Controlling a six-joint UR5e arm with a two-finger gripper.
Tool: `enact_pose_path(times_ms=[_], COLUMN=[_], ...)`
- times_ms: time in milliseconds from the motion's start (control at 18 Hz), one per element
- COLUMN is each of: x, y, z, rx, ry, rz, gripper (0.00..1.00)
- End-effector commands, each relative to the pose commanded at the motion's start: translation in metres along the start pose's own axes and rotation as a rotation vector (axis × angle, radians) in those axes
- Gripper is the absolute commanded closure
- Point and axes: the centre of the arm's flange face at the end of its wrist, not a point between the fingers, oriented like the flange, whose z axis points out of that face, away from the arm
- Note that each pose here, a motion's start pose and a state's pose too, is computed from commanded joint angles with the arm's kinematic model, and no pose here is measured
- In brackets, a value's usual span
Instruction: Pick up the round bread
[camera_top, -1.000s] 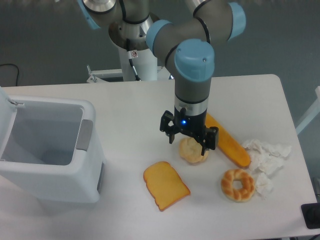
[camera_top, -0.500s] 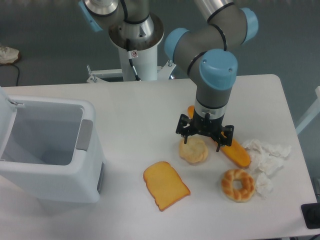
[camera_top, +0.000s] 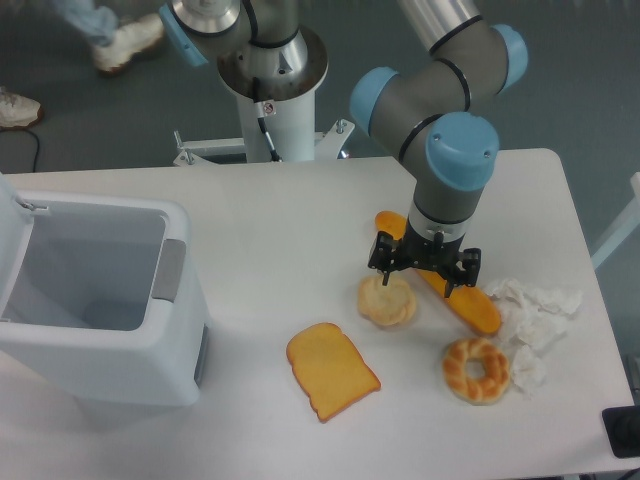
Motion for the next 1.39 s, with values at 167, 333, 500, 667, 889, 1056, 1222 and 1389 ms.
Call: enact_pose_path(times_ms=[167,333,500,667,889,1056,1222,1389], x=[-0.004,-0.007,-0.008,-0.012,-0.017,-0.018,-0.017,-0.017], y=[0.005,0.012,0.02,0.019,0.018,0.017,0.017,0.016], z=[0.004,0.01,0.033,0.044,0.059,0.068,0.075,0.083], rx=[-0.008,-0.017,-0.046,-0.057,-0.07,-0.077,-0.085,-0.09], ry=[0.006,0.017,0.045,0.057,0.071,0.079,0.086,0.094], rz=[-0.033,-0.047,-0.051,-0.051,-0.056,-0.06,-0.061,-0.06], gripper=[0.0,0.0,0.0,0.0,0.0,0.0,0.0,0.0])
